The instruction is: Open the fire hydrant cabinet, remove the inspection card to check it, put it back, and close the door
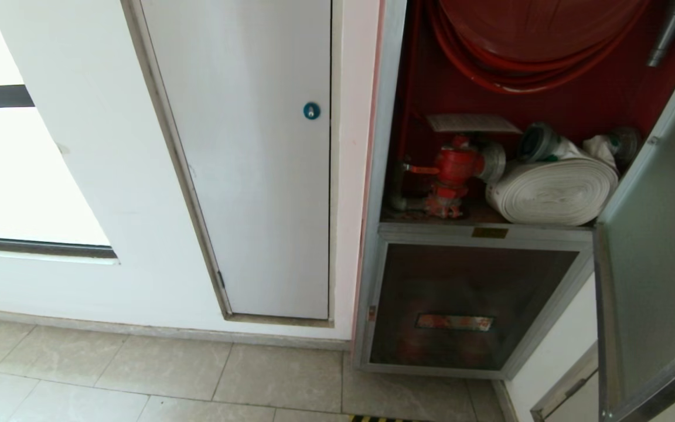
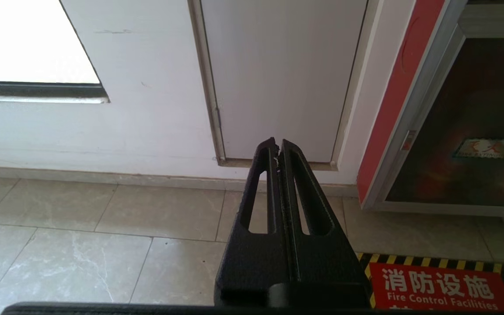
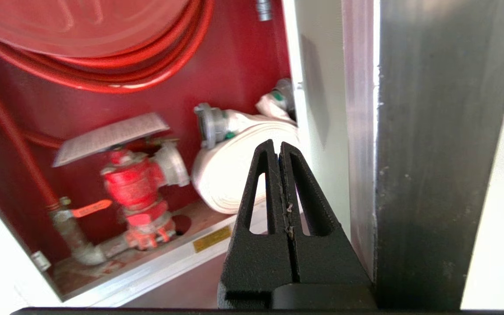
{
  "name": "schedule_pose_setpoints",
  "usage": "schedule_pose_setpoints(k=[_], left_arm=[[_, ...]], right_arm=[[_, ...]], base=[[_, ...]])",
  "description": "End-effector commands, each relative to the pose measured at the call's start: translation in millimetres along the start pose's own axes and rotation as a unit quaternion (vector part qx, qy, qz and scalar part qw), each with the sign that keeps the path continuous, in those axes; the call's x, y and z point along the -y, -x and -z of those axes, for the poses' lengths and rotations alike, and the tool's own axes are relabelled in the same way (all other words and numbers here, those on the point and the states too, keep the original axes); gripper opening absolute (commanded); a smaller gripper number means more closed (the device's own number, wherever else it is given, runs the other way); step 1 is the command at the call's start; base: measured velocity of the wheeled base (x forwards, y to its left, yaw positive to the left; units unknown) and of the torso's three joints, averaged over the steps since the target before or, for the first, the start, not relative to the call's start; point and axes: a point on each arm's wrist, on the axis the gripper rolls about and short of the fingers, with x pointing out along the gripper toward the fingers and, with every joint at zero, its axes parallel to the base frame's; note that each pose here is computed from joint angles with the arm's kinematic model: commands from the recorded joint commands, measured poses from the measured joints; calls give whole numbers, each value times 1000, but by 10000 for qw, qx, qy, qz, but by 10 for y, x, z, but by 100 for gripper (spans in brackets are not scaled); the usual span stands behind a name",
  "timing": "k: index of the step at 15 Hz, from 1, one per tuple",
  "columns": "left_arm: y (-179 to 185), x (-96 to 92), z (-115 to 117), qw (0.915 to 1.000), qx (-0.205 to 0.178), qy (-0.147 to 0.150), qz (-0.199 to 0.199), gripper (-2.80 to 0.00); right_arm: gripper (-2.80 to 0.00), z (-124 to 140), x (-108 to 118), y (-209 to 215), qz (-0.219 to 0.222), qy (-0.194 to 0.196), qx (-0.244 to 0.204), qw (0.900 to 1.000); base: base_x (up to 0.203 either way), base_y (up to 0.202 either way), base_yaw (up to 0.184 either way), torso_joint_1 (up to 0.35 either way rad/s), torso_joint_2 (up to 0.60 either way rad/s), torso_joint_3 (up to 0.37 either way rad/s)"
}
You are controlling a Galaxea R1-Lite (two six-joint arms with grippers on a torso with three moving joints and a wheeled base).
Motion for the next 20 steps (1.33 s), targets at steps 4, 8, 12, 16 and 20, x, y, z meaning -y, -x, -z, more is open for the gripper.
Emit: schedule_pose_setpoints(k=[4, 8, 12, 16, 20], left_arm=[[-2, 0, 3, 10000, -11, 0, 3, -280], [-2, 0, 3, 10000, -11, 0, -4, -280], [-2, 0, 3, 10000, -11, 0, 3, -280], [-2, 0, 3, 10000, -11, 0, 3, -280], [-2, 0, 3, 10000, -11, 0, 3, -280]], right_arm=[[-280, -31, 77, -29, 205, 79, 59, 9997], [-280, -13, 127, -49, 349, 204, 60, 9992], [-280, -22, 203, -86, 603, 284, 140, 9977], [-280, 13, 275, -117, 843, 425, 163, 9954], [-280, 20, 331, -155, 1054, 506, 220, 9929]], base=[[0, 0, 0, 0, 0, 0], [0, 0, 0, 0, 0, 0], [0, 0, 0, 0, 0, 0], [0, 0, 0, 0, 0, 0], [0, 0, 0, 0, 0, 0]])
